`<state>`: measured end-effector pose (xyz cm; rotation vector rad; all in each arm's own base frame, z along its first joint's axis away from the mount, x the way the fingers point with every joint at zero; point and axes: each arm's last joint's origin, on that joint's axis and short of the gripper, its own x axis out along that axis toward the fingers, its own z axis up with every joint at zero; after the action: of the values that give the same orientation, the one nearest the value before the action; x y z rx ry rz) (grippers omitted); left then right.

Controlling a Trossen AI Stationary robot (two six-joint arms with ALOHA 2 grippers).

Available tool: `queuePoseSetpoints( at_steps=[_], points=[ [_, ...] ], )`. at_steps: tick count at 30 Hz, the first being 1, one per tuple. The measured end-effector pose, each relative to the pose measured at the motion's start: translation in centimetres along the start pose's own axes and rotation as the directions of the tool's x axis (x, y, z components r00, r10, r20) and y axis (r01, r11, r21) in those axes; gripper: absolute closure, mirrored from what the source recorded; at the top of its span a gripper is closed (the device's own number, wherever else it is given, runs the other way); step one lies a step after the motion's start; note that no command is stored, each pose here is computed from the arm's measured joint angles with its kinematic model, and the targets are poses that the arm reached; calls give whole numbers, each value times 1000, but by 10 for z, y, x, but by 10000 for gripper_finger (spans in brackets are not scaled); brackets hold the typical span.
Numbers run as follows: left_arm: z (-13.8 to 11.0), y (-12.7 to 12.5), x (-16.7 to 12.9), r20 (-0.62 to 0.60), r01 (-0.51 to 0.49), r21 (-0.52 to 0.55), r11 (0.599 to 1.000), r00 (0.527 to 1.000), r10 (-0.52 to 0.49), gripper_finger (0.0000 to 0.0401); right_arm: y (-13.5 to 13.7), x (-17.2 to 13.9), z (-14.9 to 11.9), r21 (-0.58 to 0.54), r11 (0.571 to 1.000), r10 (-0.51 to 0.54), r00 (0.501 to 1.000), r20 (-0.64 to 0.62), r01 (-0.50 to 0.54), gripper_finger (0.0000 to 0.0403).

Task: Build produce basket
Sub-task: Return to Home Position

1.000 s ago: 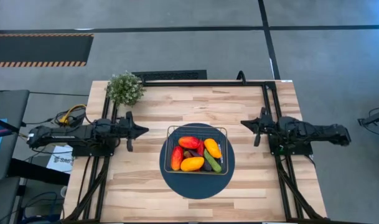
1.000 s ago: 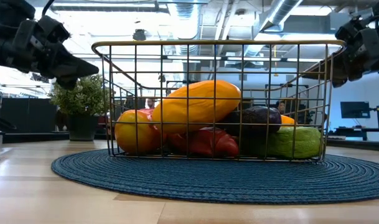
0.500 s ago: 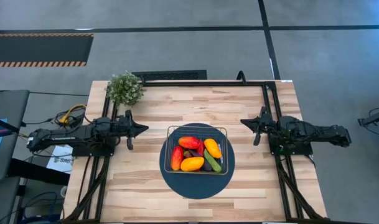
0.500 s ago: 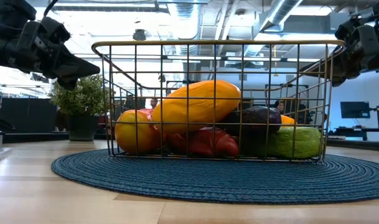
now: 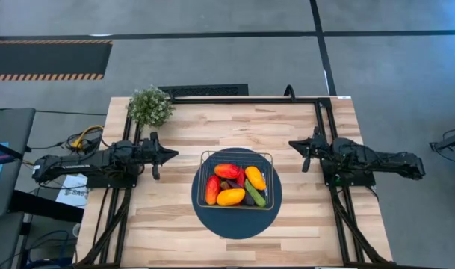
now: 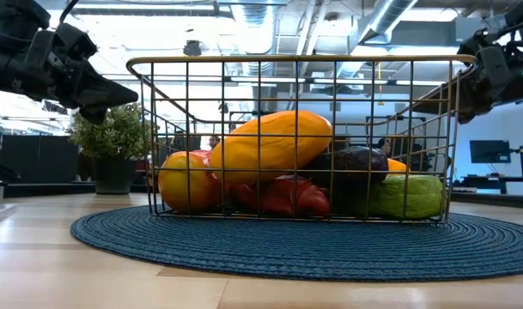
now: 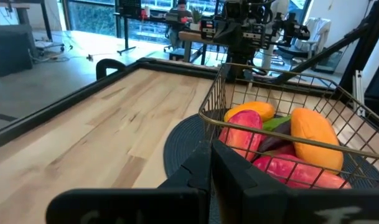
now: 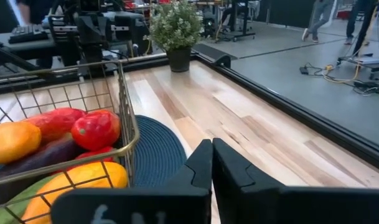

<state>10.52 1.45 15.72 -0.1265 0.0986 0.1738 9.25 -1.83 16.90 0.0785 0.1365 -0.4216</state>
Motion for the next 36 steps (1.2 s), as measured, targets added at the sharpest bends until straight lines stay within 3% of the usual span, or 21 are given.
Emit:
queuePoseSetpoints(
  at_steps=[36],
  points=[
    [0, 0, 0, -1, -3, -19, 1000, 1000, 3, 401, 0, 0, -1, -1, 1000, -2, 1000, -4, 2, 375]
  ],
)
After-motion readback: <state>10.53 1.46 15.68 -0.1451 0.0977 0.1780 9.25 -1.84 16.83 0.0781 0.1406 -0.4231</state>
